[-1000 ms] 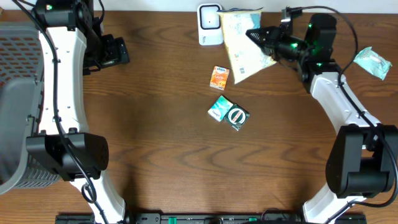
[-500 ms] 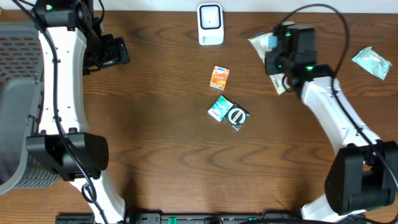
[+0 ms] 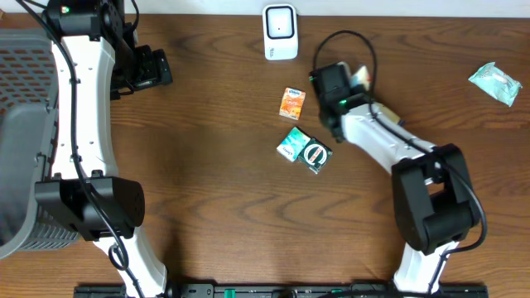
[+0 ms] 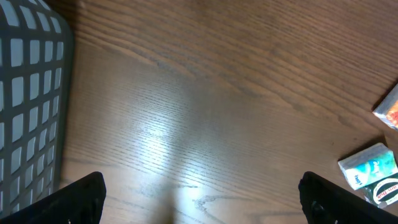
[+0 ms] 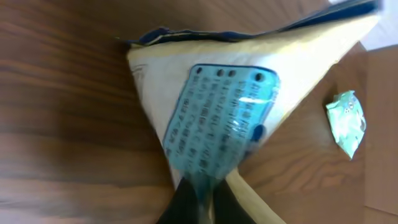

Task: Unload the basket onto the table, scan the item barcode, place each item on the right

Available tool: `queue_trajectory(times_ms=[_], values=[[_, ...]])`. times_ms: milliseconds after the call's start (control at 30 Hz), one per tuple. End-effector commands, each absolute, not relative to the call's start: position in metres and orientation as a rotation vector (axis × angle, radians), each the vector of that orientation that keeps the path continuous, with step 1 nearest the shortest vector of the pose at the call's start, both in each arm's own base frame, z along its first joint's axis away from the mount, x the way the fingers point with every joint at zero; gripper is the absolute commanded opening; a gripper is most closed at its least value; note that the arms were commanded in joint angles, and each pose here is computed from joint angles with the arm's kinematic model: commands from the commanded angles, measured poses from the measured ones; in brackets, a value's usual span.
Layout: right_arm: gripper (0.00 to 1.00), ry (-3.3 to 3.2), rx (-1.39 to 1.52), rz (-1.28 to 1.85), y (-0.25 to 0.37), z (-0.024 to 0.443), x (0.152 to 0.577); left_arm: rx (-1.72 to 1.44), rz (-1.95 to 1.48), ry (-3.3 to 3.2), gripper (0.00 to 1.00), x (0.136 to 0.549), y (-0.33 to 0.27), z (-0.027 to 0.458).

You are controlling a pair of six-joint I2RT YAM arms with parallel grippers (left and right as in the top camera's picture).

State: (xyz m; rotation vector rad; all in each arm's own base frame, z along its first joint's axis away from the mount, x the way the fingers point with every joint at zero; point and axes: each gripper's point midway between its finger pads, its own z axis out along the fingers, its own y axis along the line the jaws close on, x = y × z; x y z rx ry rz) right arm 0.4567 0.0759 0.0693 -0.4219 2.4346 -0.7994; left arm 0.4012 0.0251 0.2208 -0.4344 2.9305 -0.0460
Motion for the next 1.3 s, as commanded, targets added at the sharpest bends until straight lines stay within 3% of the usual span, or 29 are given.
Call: queue_trajectory(times_ms=[0,33,100,133,200,333,433,600,733,900,1033,1067,1233,1267], values=[[0.29,2.352,-0.386,-0.703,0.125,0.092,0.450,-0.433,-0.031,2.935,0.98,0.401,0.028,0.219],[0.48,2.335,-0.411,-0.676,0.142,0.097,0.445,-0.434,-0.031,2.935,0.98,0.401,0.028,0.219],[0.61,2.298,-0.452,-0.631,0.168,0.115,0.438,-0.433,-0.031,2.935,0.98,0.401,0.028,0.220],[0.74,2.278,-0.440,-0.608,0.172,0.129,0.439,-0.433,-0.031,2.935,0.98,0.401,0.028,0.219],[0.80,2.258,-0.395,-0.584,0.170,0.151,0.444,-0.434,-0.031,2.935,0.98,0.401,0.028,0.219],[0.88,2.311,-0.371,-0.446,0.159,0.168,0.453,-0.434,-0.031,2.935,0.98,0.401,0.028,0.219],[0.93,2.411,-0.418,-0.301,0.138,0.155,0.459,-0.433,-0.031,2.935,0.98,0.401,0.028,0.219],[0.92,2.571,-0.573,0.018,0.120,0.118,0.447,-0.433,-0.031,2.935,0.98,0.401,0.028,0.219],[0.91,2.692,-0.519,0.056,0.086,0.086,0.442,-0.434,-0.031,2.935,0.98,0.401,0.028,0.219],[0.88,2.805,-0.519,0.213,0.089,0.043,0.432,-0.433,-0.031,2.935,0.98,0.401,0.028,0.219],[0.73,2.884,-0.556,0.236,0.096,0.009,0.423,-0.434,-0.031,2.935,0.98,0.401,0.028,0.219],[0.58,2.902,-0.570,0.238,0.099,0.000,0.420,-0.434,-0.031,2.935,0.98,0.401,0.028,0.219],[0.01,2.883,-0.555,0.243,0.110,0.004,0.424,-0.433,-0.031,2.935,0.98,0.401,0.028,0.219],[0.01,2.871,-0.523,0.244,0.111,0.011,0.428,-0.433,-0.031,2.936,0.98,0.401,0.028,0.219]])
